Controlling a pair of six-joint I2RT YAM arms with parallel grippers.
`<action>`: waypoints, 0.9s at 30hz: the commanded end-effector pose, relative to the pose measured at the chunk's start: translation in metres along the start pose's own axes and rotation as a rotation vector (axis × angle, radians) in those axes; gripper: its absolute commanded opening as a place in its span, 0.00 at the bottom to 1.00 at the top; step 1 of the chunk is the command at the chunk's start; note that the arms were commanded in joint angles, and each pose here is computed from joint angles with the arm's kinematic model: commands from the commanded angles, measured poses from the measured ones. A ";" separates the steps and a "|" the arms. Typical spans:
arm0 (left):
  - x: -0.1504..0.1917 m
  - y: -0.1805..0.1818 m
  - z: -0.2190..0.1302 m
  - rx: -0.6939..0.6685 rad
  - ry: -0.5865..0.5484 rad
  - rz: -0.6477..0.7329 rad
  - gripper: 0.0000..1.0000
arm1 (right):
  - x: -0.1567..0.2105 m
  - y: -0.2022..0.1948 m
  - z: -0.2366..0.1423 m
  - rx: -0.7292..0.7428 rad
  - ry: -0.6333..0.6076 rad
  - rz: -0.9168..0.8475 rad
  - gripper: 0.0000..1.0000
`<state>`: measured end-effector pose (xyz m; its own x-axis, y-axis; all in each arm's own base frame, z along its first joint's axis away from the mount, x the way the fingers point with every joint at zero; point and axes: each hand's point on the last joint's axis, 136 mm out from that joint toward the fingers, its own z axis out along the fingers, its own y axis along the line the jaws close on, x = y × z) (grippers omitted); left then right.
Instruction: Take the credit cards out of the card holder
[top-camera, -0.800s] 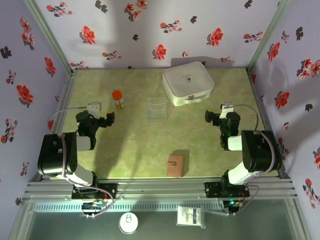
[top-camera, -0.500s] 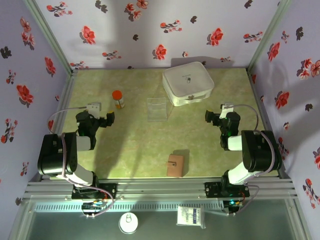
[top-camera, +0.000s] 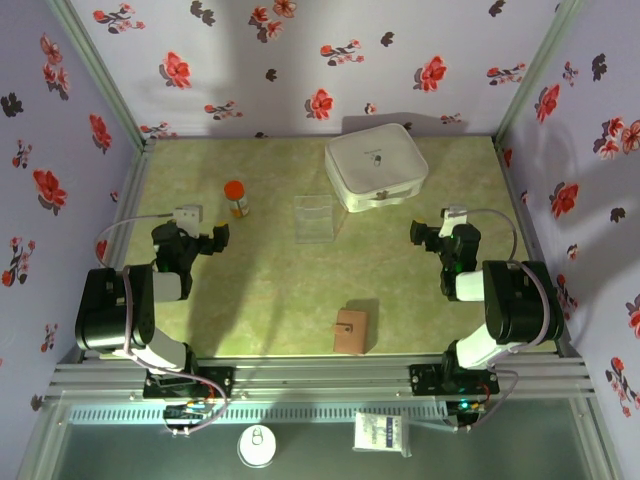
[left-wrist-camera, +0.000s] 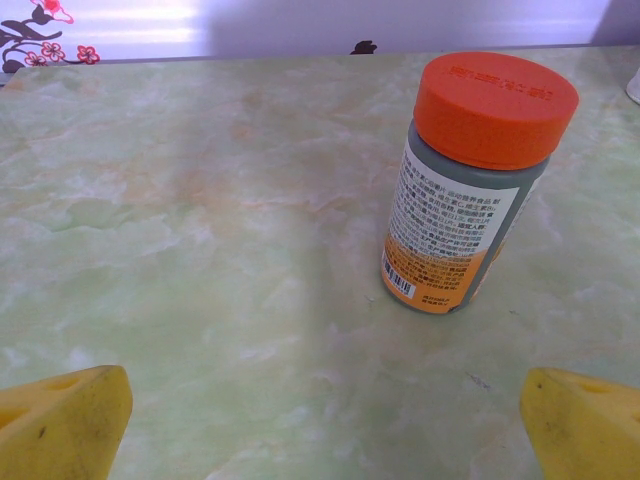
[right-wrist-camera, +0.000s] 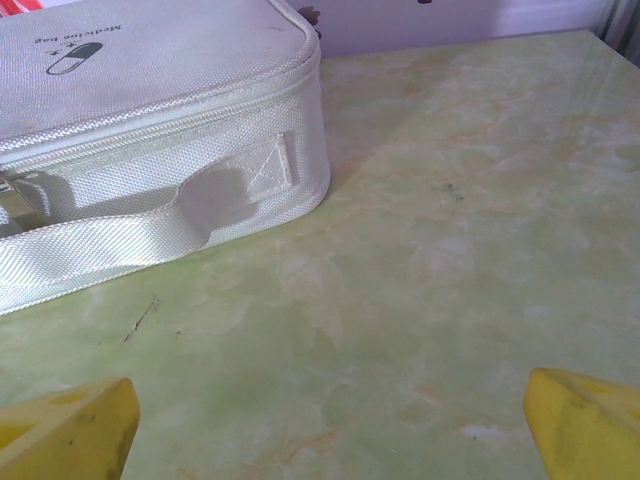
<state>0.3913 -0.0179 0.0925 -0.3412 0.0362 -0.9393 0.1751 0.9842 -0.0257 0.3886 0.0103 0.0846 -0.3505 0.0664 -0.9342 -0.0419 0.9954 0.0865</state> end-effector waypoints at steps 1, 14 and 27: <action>-0.004 0.000 -0.002 0.007 -0.029 0.024 1.00 | -0.006 -0.002 0.003 -0.001 -0.014 0.003 0.99; -0.004 0.006 -0.001 -0.022 -0.023 0.008 1.00 | -0.007 -0.019 0.006 0.096 0.001 0.043 0.99; -0.025 0.018 -0.016 -0.132 -0.039 -0.008 1.00 | -0.025 -0.017 0.002 0.112 0.067 0.039 0.99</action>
<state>0.3895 -0.0056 0.1021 -0.3389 0.0247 -0.9405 0.1000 0.9949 -0.0099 0.3956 -0.0041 0.0866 -0.4091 0.0901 -0.9081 0.0482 0.9959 0.0771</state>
